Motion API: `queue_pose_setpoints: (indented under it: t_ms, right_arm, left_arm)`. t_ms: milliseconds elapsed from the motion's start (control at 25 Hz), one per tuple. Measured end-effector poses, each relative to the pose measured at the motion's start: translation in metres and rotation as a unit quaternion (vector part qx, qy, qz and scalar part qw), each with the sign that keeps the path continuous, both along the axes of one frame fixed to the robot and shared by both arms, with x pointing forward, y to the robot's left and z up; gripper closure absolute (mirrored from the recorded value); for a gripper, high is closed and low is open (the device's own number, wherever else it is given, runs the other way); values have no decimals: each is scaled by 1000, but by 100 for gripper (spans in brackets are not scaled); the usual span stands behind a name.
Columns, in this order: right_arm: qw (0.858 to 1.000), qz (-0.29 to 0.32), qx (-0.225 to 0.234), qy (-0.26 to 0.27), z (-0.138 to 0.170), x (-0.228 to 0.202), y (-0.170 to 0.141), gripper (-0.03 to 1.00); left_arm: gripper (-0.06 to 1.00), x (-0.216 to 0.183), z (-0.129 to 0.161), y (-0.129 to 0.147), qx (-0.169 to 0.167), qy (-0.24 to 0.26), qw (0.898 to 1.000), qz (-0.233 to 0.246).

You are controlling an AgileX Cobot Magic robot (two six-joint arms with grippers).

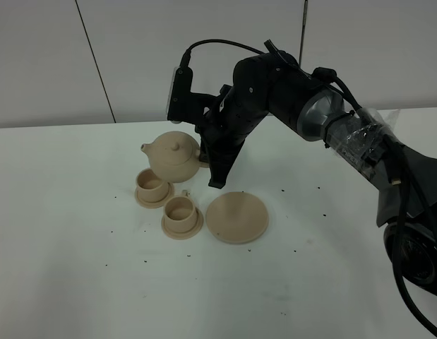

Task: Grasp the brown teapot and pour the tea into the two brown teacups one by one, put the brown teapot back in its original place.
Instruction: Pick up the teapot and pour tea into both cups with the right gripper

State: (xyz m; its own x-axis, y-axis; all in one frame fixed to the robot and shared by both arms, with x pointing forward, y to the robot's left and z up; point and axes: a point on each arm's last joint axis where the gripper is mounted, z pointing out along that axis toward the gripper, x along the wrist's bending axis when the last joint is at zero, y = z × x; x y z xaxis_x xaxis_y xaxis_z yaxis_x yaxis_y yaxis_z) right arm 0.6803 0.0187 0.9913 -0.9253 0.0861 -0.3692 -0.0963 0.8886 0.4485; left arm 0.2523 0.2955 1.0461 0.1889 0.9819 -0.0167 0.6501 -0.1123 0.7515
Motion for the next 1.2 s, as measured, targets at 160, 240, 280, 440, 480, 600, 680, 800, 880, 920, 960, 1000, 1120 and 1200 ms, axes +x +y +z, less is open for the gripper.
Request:
queue_pose_setpoints:
  t_ms: [160, 240, 280, 440, 480, 600, 680, 800, 880, 920, 960, 1000, 1120, 1200]
  right_arm:
    - [1000, -3, 10, -12, 1, 2, 1, 87]
    - [1000, -5, 16, -19, 2, 3, 2, 87]
    - [1000, -6, 20, -21, 3, 4, 3, 87]
    - [999, -10, 32, -28, 1, 6, 5, 87]
    - [999, -11, 33, -28, -2, 7, 5, 87]
    - [999, -11, 28, -18, -15, 8, 7, 87]
    - [1000, -11, 24, -12, -23, 9, 7, 87]
    - [1000, -12, 22, -13, -28, 11, 8, 87]
    - [1000, -13, 23, -17, -27, 11, 8, 87]
    - [999, -14, 25, -20, -27, 12, 8, 87]
    - [999, -14, 27, -23, -27, 12, 8, 87]
    - [999, -15, 28, -26, -26, 13, 8, 87]
    - [999, -15, 25, -34, -26, 14, 8, 87]
    - [999, -17, 26, -38, -26, 15, 6, 87]
  left_arm:
    - [71, 0, 0, 0, 0, 0, 1000, 0]
    - [71, 0, 0, 0, 0, 0, 1000, 0]
    - [71, 0, 0, 0, 0, 0, 1000, 0]
    - [71, 0, 0, 0, 0, 0, 1000, 0]
    - [71, 0, 0, 0, 0, 0, 1000, 0]
    - [71, 0, 0, 0, 0, 0, 1000, 0]
    - [71, 0, 0, 0, 0, 0, 1000, 0]
    - [71, 0, 0, 0, 0, 0, 1000, 0]
    - [71, 0, 0, 0, 0, 0, 1000, 0]
    - [71, 0, 0, 0, 0, 0, 1000, 0]
    - [71, 0, 0, 0, 0, 0, 1000, 0]
    - [71, 0, 0, 0, 0, 0, 1000, 0]
    - [71, 0, 0, 0, 0, 0, 1000, 0]
    - [71, 0, 0, 0, 0, 0, 1000, 0]
